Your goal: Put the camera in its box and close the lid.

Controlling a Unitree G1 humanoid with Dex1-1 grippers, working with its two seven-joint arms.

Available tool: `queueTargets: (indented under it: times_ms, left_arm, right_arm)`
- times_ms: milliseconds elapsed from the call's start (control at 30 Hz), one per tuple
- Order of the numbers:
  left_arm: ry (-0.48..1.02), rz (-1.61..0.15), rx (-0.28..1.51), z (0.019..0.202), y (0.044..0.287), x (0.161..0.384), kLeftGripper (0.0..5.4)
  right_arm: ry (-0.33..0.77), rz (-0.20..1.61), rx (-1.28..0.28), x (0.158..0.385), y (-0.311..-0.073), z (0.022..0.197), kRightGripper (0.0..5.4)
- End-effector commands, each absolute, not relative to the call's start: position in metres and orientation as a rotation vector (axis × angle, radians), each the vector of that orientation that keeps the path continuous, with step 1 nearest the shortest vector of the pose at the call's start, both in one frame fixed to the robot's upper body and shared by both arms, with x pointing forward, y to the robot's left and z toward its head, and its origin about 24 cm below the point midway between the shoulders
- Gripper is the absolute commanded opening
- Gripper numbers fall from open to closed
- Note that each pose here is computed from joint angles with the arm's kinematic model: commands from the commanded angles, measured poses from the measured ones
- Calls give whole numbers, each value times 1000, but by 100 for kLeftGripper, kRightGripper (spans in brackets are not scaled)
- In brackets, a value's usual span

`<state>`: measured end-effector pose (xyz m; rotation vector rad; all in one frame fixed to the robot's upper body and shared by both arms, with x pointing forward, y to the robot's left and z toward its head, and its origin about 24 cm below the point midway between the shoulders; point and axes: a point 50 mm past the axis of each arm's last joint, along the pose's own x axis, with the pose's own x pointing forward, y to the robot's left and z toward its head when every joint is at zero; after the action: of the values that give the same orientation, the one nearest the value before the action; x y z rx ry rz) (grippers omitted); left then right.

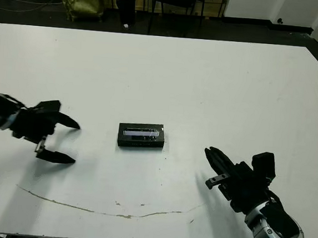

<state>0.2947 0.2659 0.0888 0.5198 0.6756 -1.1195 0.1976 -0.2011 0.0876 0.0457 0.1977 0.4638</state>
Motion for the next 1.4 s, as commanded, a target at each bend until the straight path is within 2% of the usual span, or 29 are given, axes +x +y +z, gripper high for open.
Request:
queueTargets:
  times_ms: [33,100,200,367,600,800,1233,1400]
  left_arm:
    - [528,-904,402,102,266,287,538]
    - [368,-789,328,120,250,284,518]
    - [170,-667,280,138,221,273,455]
    - [19,-643,277,155,174,250,329]
    - [-66,-582,185,154,126,235,162]
    - [-9,-496,93,141,98,228,11]
    - [104,-415,80,102,60,248,3]
    - [176,-379,116,83,56,254,3]
  right_arm:
    - [214,454,16,197,-206,88,0]
    - [213,446,-1,197,-206,89,0]
    - [219,440,-3,197,-206,90,0]
    - [217,442,27,200,-204,86,0]
    - [212,443,76,203,-203,80,0]
    - [210,443,81,203,-204,79,0]
    - [183,459,117,203,-202,74,0]
    - [180,469,135,202,-201,72,0]
